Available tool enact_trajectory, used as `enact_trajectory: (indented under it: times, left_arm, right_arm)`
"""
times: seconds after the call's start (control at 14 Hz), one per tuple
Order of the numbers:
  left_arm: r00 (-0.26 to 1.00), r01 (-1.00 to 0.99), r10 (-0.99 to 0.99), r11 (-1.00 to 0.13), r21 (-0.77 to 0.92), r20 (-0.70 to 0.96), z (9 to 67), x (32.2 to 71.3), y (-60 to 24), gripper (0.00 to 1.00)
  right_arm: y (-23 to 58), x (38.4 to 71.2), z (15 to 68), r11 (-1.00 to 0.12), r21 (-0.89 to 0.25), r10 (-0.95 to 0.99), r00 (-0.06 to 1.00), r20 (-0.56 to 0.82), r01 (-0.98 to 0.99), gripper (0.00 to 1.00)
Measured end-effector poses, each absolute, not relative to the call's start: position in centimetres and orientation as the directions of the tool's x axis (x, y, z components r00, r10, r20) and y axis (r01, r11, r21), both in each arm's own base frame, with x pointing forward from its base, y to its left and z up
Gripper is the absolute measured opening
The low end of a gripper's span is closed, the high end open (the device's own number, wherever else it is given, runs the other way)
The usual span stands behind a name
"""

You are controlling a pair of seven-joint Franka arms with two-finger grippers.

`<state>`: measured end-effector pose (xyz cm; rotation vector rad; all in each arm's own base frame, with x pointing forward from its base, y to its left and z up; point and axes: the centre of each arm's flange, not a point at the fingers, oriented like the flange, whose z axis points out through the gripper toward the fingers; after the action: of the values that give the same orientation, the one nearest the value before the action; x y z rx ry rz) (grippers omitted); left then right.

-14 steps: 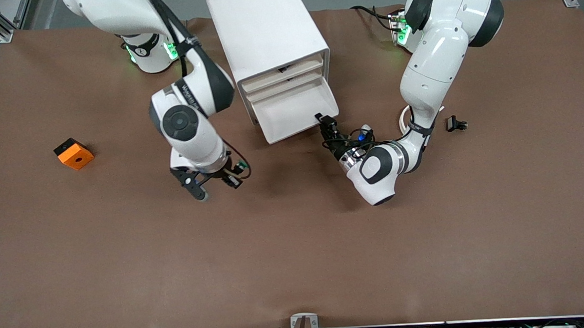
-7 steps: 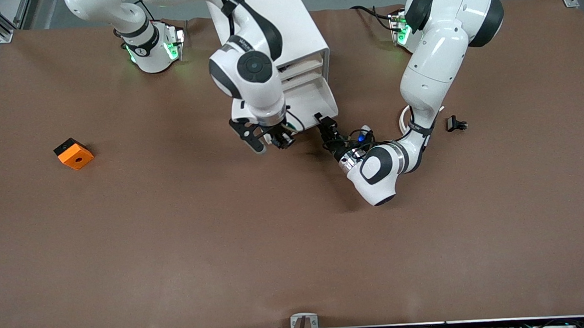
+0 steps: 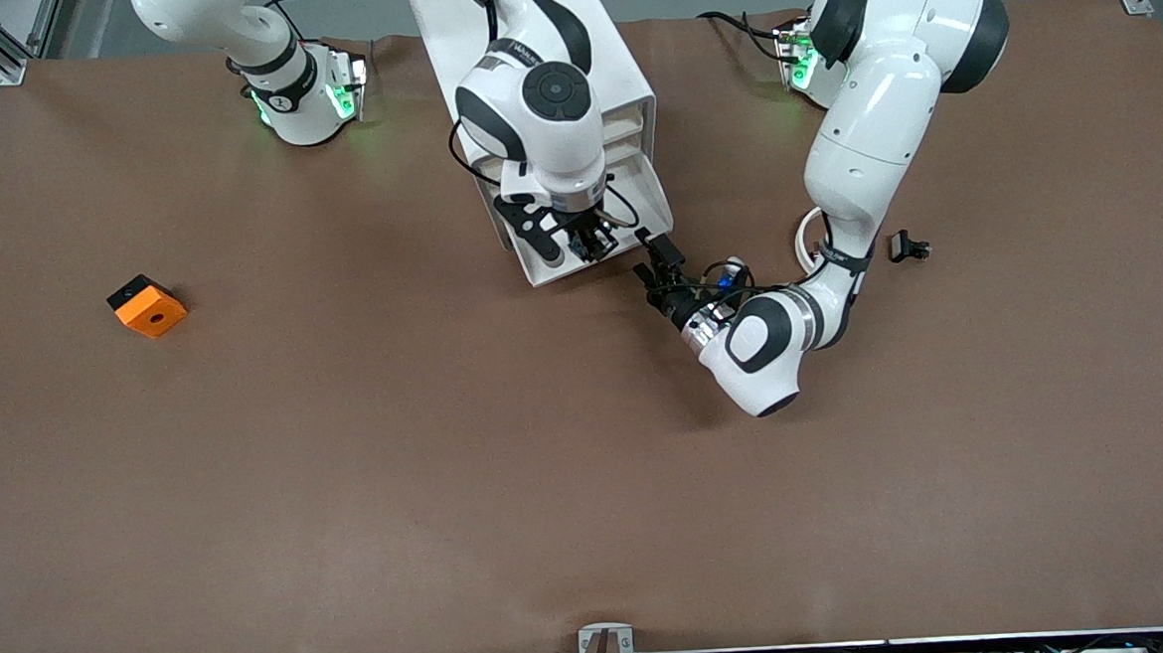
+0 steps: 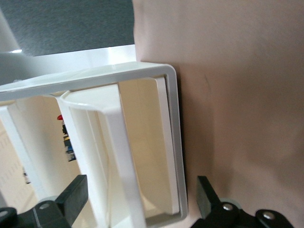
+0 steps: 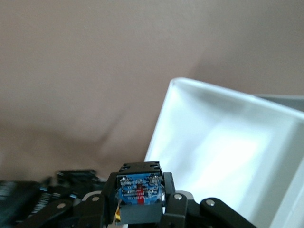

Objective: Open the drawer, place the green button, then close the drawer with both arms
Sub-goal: 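Open the right gripper to drop the button while the left gripper releases the drawer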

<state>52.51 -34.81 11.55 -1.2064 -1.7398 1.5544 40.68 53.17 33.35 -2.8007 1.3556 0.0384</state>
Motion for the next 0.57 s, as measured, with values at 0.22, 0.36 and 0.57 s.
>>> enact_trajectory:
  times: [0.22, 0.36, 0.57]
  left_arm:
    - [-0.418, 0.395, 0.857, -0.126, -0.910, -0.301, 15.0, 54.9, -33.1, 1.00]
    - [-0.376, 0.461, 0.855, -0.163, -0.872, -0.358, 17.2, 56.3, -31.8, 1.00]
    - [-0.236, 0.559, 0.858, -0.264, -0.786, -0.456, 19.3, 57.6, -30.5, 1.00]
  right_arm:
    - [54.4, 38.8, 32.4, -0.620, 0.004, -0.784, 0.619, -0.030, -0.785, 0.41]
    - [54.9, 37.7, 31.8, -0.623, 0.022, -0.782, 0.622, -0.024, -0.782, 0.41]
    - [55.5, 36.8, 30.9, -0.623, 0.034, -0.782, 0.623, -0.004, -0.782, 0.41]
